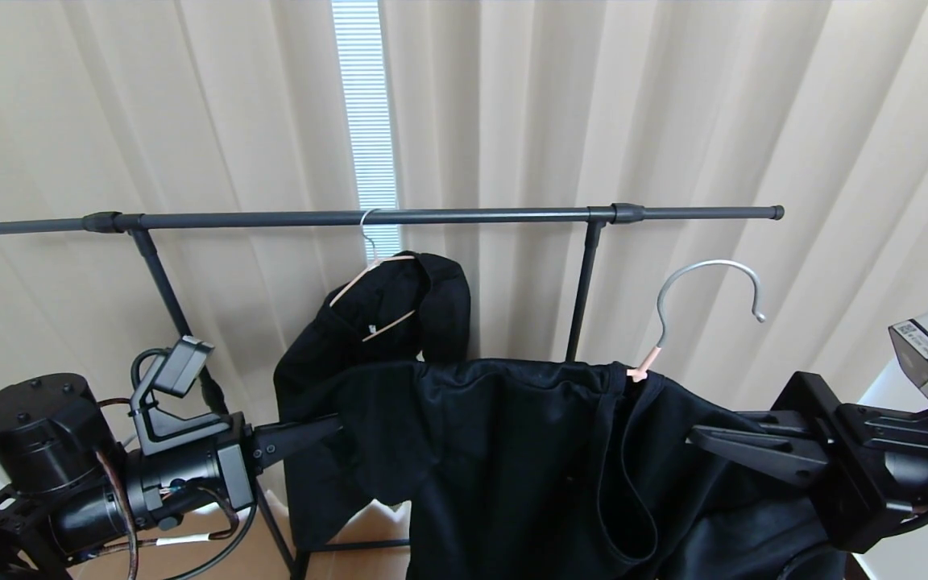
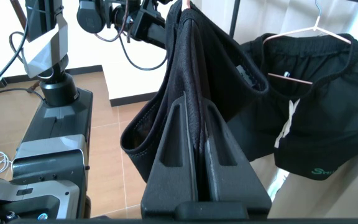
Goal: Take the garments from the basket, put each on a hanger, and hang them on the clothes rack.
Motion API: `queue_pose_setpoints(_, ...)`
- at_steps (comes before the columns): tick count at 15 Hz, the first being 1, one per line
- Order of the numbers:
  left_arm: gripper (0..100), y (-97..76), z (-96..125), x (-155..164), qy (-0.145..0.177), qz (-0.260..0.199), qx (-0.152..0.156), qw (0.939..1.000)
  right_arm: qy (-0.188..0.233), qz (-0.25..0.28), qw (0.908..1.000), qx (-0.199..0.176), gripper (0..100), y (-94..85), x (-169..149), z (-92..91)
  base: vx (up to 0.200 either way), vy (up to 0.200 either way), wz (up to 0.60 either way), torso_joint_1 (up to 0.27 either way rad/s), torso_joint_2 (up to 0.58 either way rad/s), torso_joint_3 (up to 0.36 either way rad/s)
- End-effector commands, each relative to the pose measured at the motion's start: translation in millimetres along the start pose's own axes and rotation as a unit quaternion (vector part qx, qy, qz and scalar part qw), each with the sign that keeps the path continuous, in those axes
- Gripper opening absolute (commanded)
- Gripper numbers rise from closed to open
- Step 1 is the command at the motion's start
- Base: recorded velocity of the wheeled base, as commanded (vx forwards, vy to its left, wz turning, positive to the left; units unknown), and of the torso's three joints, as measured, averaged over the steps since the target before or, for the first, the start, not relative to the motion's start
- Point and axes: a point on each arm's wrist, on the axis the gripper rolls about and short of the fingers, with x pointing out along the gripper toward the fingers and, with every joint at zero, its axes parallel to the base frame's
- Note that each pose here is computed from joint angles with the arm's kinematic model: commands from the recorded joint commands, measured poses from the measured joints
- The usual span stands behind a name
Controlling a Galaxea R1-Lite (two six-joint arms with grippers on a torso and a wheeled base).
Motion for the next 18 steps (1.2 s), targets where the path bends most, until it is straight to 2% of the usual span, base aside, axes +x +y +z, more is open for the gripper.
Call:
queue_pose_setpoints(1, 0, 1.4, 1.2, -0.7, -0.003, 0.003, 0.001, 1.0, -0.002, -0.009, 1.0, -0.002, 0, -2.6, -2.9, 1.1, 0.0, 0.0, 0.0, 0.0, 0.0, 0.0)
queue_pose_setpoints(8, 0, 14.9, 7.5, -7.5, -0.02, 0.029, 0.0, 0.9994, -0.005, -0.02, 0.9998, -0.007, 0, -5.3, -6.9, 3.6, 0.0, 0.0, 0.0, 0.0, 0.0, 0.0)
queue_pose_setpoints(12, 0, 35.3, 10.8, -10.6, -0.03, 0.054, -0.006, 0.9981, -0.006, -0.021, 0.9997, -0.009, 0, -5.8, -7.3, 4.6, 0.0, 0.0, 0.0, 0.0, 0.0, 0.0)
queue_pose_setpoints(18, 0, 46.9, 12.8, -13.1, -0.036, 0.068, -0.008, 0.997, -0.008, -0.033, 0.9994, -0.013, 0, -7.6, -11.7, 6.4, 0.0, 0.0, 0.0, 0.0, 0.0, 0.0)
